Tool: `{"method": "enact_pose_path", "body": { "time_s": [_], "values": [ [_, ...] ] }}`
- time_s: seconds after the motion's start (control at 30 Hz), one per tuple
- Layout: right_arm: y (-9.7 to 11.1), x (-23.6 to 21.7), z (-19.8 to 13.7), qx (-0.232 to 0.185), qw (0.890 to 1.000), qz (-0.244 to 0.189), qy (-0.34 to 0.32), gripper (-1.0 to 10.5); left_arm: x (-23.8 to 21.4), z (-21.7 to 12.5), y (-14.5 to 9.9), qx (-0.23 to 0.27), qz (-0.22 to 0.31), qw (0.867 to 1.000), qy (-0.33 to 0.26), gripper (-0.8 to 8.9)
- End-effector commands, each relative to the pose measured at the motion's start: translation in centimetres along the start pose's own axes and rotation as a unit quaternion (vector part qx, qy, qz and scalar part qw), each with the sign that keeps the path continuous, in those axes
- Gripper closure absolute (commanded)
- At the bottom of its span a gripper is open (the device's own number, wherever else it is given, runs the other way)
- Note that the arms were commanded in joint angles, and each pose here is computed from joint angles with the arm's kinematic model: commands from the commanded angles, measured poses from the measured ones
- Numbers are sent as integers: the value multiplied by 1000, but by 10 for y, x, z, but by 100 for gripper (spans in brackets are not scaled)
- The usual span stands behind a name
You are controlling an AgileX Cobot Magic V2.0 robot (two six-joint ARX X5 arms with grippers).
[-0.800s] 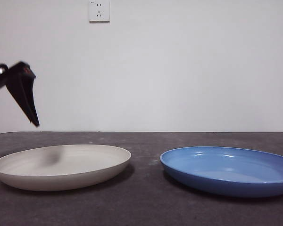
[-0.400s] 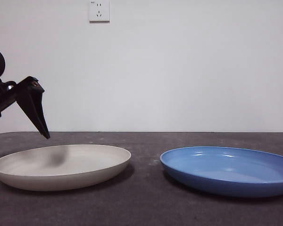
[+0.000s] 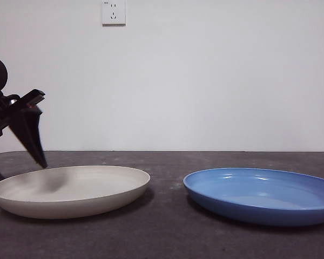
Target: Pick up the white plate, put it on the blue plate, put it on desk
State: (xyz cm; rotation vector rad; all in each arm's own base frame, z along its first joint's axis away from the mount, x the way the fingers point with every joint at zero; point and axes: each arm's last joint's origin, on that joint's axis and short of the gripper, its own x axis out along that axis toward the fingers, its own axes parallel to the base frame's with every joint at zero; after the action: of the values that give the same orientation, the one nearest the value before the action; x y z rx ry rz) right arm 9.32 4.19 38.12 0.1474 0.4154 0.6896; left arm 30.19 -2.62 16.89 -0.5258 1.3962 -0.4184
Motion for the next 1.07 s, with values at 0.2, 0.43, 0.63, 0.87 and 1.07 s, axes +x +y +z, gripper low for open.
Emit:
{"method": "enact_pose_path", "body": {
  "time_s": [0.2,0.43,0.63,0.87,1.07],
  "values": [
    [2,-3,5,-6,1000,5,-10,345,4,4,1,12,26,1000,2,703],
    [2,-3,5,-6,1000,5,-10,345,4,4,2,11,48,999,1,807],
    [2,-3,5,-6,1000,5,-10,345,4,4,2,12,47,999,-1,808],
    [2,-3,5,-6,1000,5,-10,345,0,5,0,12,44,999,-2,807],
    [3,-5,5,-3,1000,3,-4,346,-16,9,-21,21,41,999,-3,806]
  ]
}}
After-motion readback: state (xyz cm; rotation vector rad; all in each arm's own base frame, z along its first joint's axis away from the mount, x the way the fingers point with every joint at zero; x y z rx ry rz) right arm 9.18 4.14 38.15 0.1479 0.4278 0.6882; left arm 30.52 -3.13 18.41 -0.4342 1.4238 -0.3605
